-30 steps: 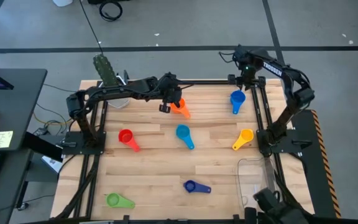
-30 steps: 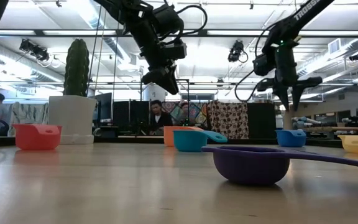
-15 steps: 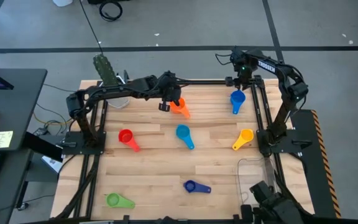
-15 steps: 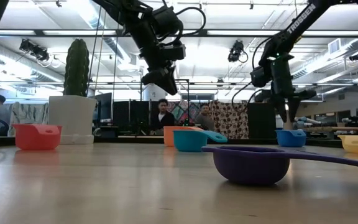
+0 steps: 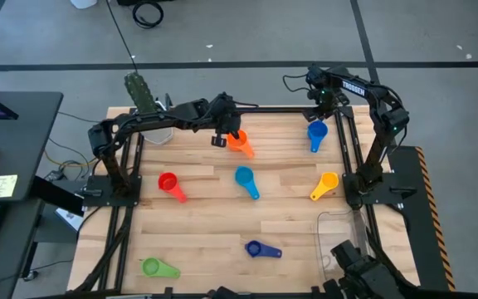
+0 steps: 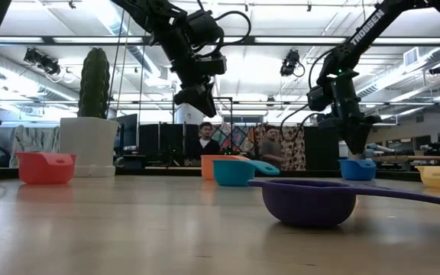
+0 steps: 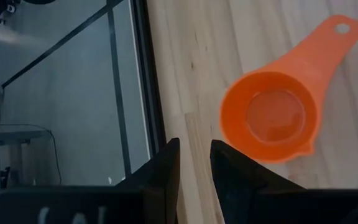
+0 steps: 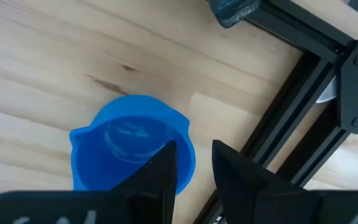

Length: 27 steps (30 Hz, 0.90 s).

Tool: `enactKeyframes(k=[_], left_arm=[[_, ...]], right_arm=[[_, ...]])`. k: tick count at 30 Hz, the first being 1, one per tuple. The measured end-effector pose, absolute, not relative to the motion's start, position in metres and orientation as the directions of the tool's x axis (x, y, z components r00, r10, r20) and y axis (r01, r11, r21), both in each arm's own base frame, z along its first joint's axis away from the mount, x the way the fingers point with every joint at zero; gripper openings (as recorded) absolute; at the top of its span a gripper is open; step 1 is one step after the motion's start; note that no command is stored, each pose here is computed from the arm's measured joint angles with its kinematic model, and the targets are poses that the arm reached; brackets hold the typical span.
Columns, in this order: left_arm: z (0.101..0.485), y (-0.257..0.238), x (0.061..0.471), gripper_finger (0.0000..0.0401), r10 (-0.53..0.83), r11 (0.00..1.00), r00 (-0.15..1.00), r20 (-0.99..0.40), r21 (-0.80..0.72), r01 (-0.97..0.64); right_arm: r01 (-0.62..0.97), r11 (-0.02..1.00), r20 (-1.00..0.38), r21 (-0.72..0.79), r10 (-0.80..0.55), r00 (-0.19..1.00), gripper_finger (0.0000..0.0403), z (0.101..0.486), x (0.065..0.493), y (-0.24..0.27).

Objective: Nest measuring cups in basket
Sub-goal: Stack the blue measuring cup on top of the orange measuring cup

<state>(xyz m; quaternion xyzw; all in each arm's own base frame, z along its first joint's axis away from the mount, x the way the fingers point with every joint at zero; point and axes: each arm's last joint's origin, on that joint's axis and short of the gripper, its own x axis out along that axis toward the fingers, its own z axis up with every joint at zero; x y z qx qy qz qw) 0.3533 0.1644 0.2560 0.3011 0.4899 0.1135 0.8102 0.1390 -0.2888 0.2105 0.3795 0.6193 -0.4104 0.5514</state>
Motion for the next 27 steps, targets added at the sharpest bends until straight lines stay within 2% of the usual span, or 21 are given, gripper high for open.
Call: enactKeyframes(k=[9,17,27], left_arm=[[0.256,0.164,0.353,0.0094,0.479,0.793,0.494,-0.726,0.599,0.111],[0.256,0.164,0.353,0.0094,0.479,0.793,0.495,-0.725,0.599,0.111],[0.256,0.164,0.353,0.0094,0.479,0.793,0.495,-0.725,0.599,0.110]], right_arm=[[0.929,0.359,-0.994,-0.091,0.029,-0.108,0.0106,0.207,0.138,-0.287],[0.918,0.386,-0.992,-0.086,0.051,-0.114,0.0106,0.192,0.136,-0.281],[0.922,0.386,-0.995,-0.041,0.065,-0.072,0.0106,0.192,0.132,-0.284]])
